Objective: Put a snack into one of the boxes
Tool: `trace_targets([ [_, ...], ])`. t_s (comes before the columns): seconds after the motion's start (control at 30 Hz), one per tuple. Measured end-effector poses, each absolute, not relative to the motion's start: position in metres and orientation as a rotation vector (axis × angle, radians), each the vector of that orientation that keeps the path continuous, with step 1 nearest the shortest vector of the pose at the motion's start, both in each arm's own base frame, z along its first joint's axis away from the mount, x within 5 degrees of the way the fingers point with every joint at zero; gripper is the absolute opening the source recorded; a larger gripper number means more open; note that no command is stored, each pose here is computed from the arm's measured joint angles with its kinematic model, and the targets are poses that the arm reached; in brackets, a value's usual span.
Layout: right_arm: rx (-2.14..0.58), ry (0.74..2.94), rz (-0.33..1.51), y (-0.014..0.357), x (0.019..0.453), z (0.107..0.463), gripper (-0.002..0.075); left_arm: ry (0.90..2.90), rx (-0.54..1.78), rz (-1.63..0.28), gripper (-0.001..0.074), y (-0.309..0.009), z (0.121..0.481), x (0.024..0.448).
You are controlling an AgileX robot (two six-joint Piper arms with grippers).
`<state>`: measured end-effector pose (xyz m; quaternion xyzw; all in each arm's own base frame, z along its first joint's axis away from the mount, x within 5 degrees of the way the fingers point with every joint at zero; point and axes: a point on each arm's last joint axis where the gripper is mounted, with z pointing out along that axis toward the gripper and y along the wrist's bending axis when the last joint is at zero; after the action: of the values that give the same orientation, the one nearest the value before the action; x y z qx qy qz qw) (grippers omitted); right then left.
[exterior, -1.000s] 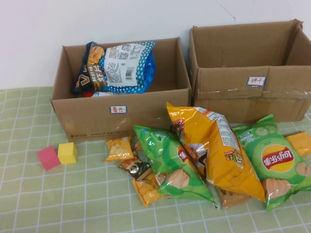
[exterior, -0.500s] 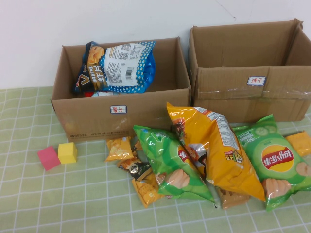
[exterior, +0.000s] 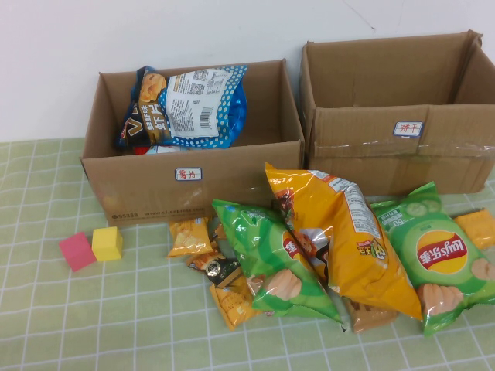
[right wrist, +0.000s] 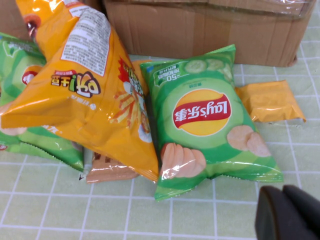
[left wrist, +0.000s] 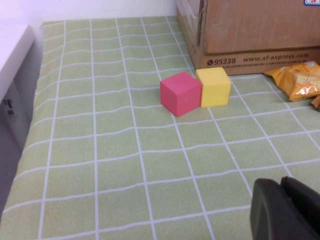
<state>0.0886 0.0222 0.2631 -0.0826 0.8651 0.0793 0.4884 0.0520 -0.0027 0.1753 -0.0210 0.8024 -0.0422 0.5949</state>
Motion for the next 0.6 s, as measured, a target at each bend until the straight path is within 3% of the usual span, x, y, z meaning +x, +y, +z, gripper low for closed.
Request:
trace_targets([
  [0.6,-0.195,2.086,0.2,0.0216,0.0841,0.2587,-0.0001,1.864,-0.045,-0.093,-0.0002,-0.0026,0.1753,0.052],
])
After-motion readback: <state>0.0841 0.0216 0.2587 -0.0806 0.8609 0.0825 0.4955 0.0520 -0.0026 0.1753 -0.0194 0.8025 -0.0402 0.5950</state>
